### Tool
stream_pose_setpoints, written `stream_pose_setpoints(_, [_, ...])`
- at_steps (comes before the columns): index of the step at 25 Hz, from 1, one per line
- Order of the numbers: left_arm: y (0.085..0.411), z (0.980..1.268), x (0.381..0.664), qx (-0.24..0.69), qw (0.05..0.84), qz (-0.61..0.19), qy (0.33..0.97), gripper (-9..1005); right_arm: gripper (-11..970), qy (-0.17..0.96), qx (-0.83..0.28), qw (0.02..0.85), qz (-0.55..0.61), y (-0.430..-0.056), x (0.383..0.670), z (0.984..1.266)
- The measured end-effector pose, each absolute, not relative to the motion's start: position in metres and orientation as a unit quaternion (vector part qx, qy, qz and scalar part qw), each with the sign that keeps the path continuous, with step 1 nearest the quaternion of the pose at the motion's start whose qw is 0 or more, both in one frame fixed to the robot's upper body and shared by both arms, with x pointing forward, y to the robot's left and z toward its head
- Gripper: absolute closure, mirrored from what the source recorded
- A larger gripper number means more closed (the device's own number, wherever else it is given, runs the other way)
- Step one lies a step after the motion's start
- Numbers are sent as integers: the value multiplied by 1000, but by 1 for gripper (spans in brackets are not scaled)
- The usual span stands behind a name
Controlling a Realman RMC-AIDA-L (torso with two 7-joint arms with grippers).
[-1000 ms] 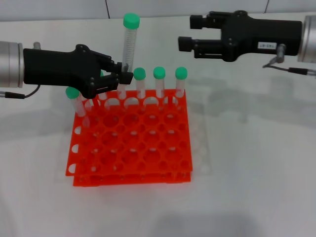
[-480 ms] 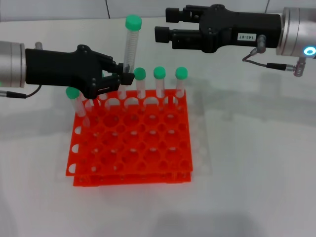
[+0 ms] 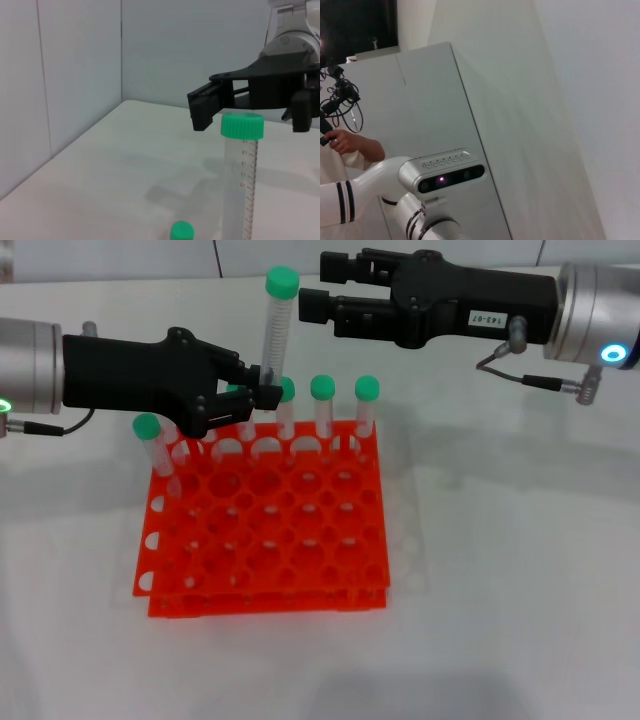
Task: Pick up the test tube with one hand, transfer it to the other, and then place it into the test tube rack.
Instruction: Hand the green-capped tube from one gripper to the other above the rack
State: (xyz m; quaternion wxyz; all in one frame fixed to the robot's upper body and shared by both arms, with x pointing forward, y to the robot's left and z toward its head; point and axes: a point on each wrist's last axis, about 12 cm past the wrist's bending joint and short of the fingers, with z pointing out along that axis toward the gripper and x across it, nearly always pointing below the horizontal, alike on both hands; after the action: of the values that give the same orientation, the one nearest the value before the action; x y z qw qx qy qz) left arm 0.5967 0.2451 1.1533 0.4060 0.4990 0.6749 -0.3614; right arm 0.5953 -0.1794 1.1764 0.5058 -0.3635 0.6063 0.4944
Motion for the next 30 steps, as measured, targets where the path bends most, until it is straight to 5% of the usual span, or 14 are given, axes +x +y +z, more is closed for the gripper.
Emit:
stream_pose_setpoints(18, [237, 1153, 598, 504, 401, -366, 672, 684, 261, 589, -382, 520, 486, -160, 592, 1173])
stream_pose_setpoints(30, [235, 1153, 597, 506, 403, -366, 669, 676, 368, 582, -379, 533, 484, -159, 593, 1173])
